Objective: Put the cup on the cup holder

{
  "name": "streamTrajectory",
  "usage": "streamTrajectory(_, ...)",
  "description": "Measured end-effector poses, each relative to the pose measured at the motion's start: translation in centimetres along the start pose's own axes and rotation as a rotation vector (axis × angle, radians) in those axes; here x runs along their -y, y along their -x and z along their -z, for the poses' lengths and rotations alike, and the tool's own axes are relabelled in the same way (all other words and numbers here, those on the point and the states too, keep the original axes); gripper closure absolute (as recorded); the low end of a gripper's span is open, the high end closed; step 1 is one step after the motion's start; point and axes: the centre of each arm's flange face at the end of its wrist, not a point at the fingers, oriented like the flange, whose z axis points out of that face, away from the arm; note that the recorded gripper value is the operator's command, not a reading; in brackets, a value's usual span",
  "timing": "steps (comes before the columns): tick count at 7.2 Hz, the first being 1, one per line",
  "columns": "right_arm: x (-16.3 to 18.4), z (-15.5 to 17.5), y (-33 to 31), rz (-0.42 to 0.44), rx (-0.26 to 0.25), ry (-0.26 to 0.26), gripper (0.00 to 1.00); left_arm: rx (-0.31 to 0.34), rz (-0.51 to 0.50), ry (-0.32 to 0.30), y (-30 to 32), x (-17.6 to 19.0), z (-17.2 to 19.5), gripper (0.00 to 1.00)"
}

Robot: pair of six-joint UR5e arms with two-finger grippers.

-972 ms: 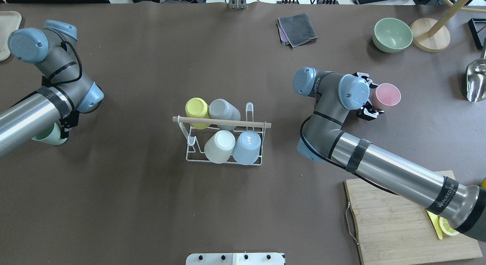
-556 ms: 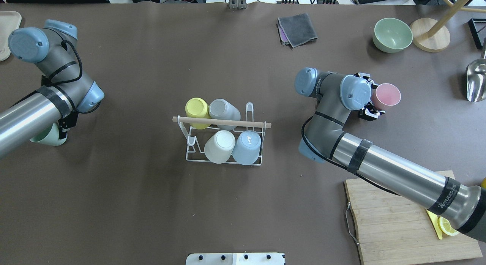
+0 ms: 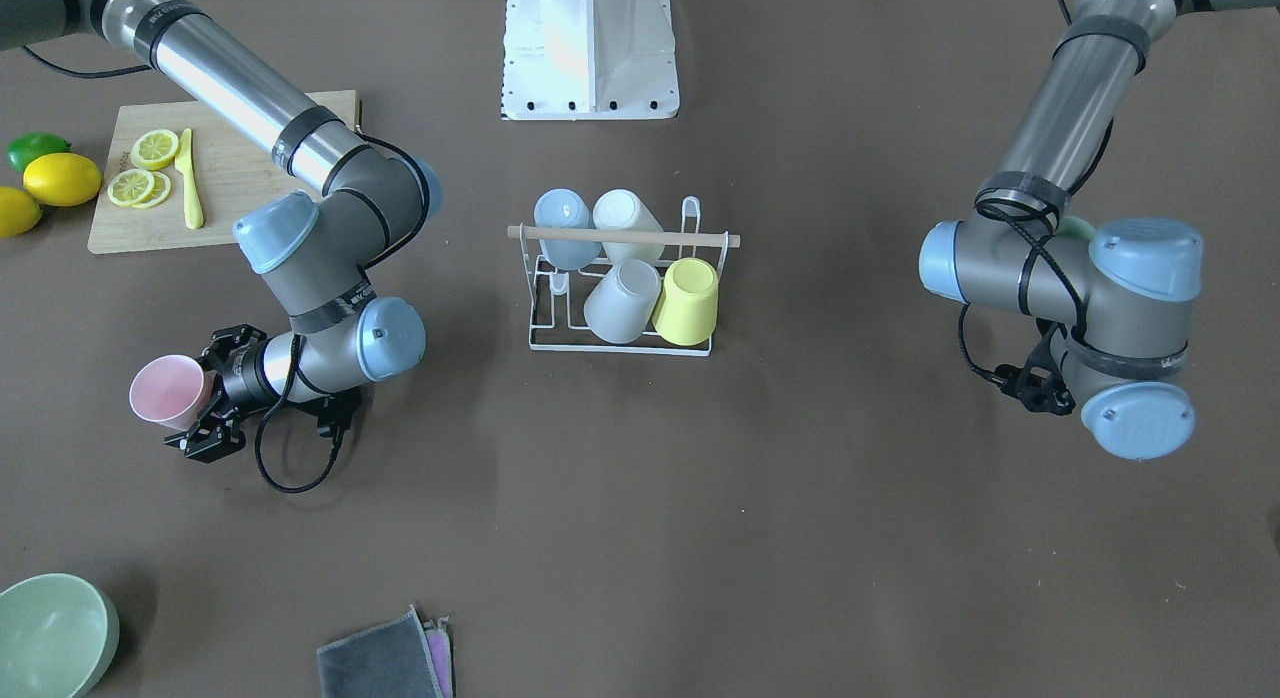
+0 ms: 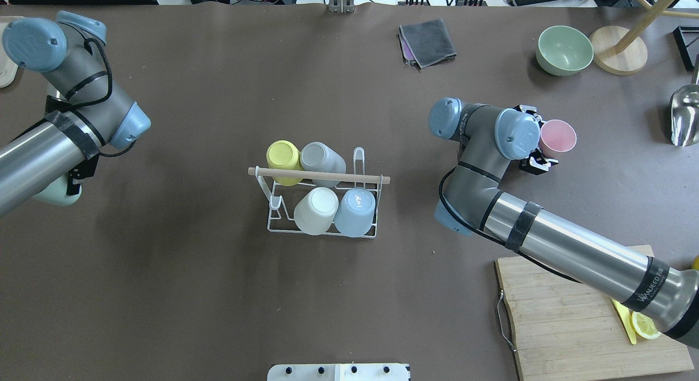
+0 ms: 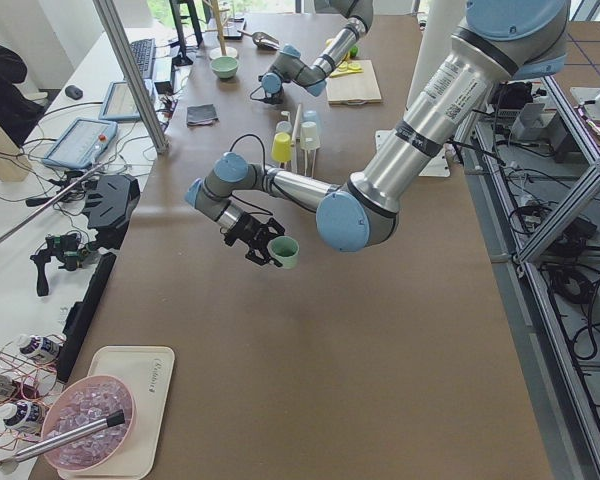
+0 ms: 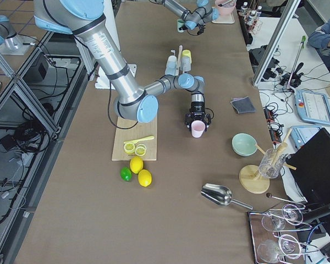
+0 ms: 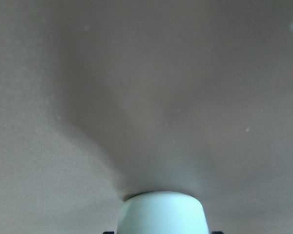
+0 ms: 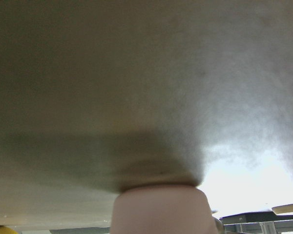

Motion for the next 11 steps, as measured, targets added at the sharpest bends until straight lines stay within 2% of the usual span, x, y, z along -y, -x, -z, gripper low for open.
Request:
streamTrajectory(2,0.0,-0.3,0.1,-0.002,-0.003,-0.003,0.01,0.008,0.000,-0.069,0.5,-3.1,2.7,1.00)
streamTrajectory(4,0.0,-0.4,0.1,-0.002,-0.003,-0.004,0.04,0.059,-0.030,-0.163,0.3,-8.4,3.5,1.00)
streamTrajectory(5,0.0,-0.5,0.1,-0.002,-0.003,-0.003,0.20,0.104,-0.040,-0.200,-0.1,-11.0,3.5,1.00)
streamTrajectory(8,-0.4,-0.2,0.0,-0.007,-0.008,-0.013,0.89,0.221,-0.041,-0.305,-2.1,-16.3,3.4,1.00)
streamTrajectory(9,-0.9,0.0,-0.1,-0.012,-0.011,-0.018,1.00,0.253,-0.035,-0.368,-2.0,-17.0,2.7,1.00)
streamTrajectory(11,-2.9,0.2,-0.6,-0.032,-0.016,-0.038,1.00,0.307,-0.055,-0.544,-1.0,-18.4,0.2,1.00)
